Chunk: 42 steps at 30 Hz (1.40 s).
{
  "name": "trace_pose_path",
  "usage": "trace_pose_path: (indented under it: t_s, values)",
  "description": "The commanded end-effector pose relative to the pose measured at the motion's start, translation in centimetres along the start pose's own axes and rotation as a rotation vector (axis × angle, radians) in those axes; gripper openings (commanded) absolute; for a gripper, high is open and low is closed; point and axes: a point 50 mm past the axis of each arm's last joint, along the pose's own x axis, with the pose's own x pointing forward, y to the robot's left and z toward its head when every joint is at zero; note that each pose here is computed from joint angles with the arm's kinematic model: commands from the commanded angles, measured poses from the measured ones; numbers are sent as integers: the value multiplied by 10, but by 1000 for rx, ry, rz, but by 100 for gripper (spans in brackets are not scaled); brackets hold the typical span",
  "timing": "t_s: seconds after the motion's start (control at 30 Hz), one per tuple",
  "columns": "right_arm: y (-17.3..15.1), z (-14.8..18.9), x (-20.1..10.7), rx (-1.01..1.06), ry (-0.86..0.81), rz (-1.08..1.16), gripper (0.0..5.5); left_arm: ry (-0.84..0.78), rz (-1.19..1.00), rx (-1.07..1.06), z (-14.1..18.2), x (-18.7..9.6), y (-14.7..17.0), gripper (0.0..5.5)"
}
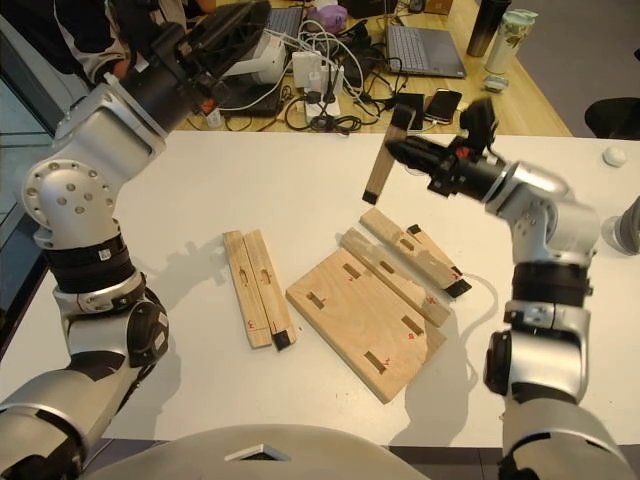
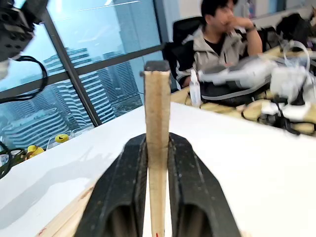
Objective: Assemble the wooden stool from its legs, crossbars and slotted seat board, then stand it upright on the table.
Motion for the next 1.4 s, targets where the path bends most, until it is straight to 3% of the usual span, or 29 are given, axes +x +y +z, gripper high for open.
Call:
trace_pose_path:
  t_s: [0.03, 0.13, 0.27, 0.63, 1.07, 1.4]
  values:
    - [6, -42, -22, 115, -103, -209, 38, 30, 84, -47, -18, -13, -3, 155]
    - [12, -59, -36, 143, -105, -296, 38, 160, 89, 12, -32, -25, -2, 155]
    - [16, -74, -49, 133, -24, -328, 38, 214, 113, 38, -35, -37, 2, 155]
    - [19, -90, -66, 127, 91, -318, 38, 199, 117, 29, -39, -40, -5, 155]
    - [-6, -92, -46, 52, 138, -270, 38, 208, 86, 38, -41, -32, -7, 155]
    - [22, -124, -61, -49, 135, -272, 38, 198, 92, 61, -38, -34, -6, 155]
